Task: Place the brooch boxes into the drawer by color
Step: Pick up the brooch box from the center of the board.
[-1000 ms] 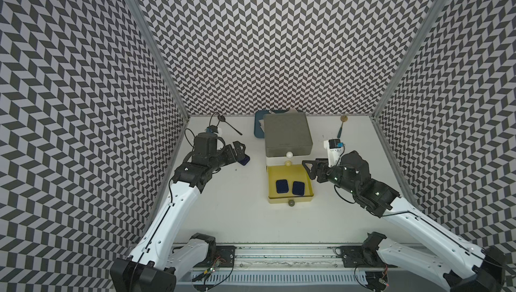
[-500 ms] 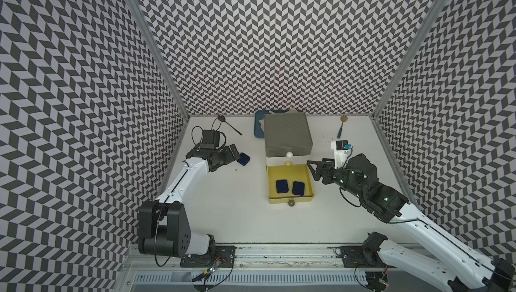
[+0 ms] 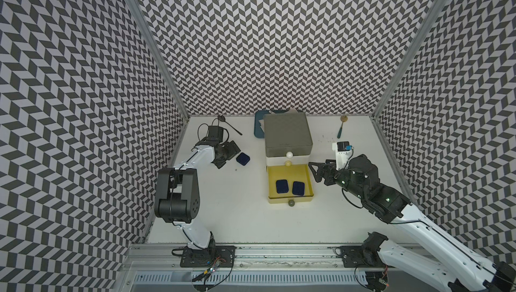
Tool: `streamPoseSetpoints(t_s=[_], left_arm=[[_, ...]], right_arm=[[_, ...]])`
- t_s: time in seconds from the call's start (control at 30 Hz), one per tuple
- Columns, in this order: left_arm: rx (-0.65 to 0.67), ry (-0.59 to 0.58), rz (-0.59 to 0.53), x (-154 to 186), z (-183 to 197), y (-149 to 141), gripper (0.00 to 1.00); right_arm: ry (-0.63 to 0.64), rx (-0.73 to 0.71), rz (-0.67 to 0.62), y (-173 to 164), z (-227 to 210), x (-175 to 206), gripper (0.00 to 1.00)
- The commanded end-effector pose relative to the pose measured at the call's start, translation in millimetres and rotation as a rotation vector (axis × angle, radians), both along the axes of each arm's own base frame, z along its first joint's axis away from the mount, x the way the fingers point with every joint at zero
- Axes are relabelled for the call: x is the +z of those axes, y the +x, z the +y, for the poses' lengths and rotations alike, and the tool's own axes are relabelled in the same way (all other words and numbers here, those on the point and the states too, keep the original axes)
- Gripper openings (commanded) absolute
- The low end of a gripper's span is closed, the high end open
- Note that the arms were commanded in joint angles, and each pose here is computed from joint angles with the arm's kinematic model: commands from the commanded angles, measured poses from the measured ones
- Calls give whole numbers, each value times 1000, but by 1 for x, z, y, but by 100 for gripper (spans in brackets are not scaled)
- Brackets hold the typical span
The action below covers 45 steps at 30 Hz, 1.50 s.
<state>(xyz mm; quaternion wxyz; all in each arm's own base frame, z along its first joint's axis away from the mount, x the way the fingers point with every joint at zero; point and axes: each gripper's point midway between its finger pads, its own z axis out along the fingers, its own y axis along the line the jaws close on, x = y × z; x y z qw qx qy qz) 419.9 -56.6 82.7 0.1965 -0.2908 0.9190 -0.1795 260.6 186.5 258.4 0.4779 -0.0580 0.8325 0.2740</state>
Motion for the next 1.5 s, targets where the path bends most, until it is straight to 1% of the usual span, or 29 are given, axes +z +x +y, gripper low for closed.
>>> streamPoseSetpoints(t_s=[0.0, 0.23, 0.33, 0.43, 0.53, 0.63, 0.93, 0.97, 1.0, 1.13, 1.17, 1.33, 1.47], left_arm=[[33, -40, -32, 9, -4, 22, 89], [23, -68, 14, -10, -15, 37, 89], [2, -100, 53, -26, -22, 37, 88], [-1, -101, 67, -33, -24, 36, 88], [-9, -87, 76, -36, -25, 35, 88], [-26, -66, 99, -42, -26, 32, 83], [-65, 17, 168, -55, -36, 23, 81], [-68, 23, 172, -56, -37, 23, 75], [-70, 25, 176, -58, -38, 23, 73], [-72, 51, 201, -65, -38, 23, 71], [-77, 63, 208, -67, -38, 22, 64], [-94, 121, 256, -75, -34, 16, 61], [-101, 153, 266, -75, -30, 12, 60]], right_arm=[[-24, -8, -36, 3, -6, 10, 92], [-51, -26, -46, 4, -18, 10, 95], [-64, -33, -37, 5, -22, 5, 95], [-75, -41, -36, 6, -27, 4, 96], [-76, -41, -37, 7, -30, 4, 96], [-75, -43, -35, 8, -33, 4, 96], [-73, -48, -22, 10, -37, -3, 96], [-74, -49, -23, 10, -38, -3, 96], [-76, -47, -22, 11, -38, -3, 96], [-78, -46, -20, 12, -40, -4, 96], [-77, -45, -20, 12, -41, -4, 96], [-67, -36, -12, 13, -40, -5, 96], [-56, -27, -2, 13, -38, -7, 96]])
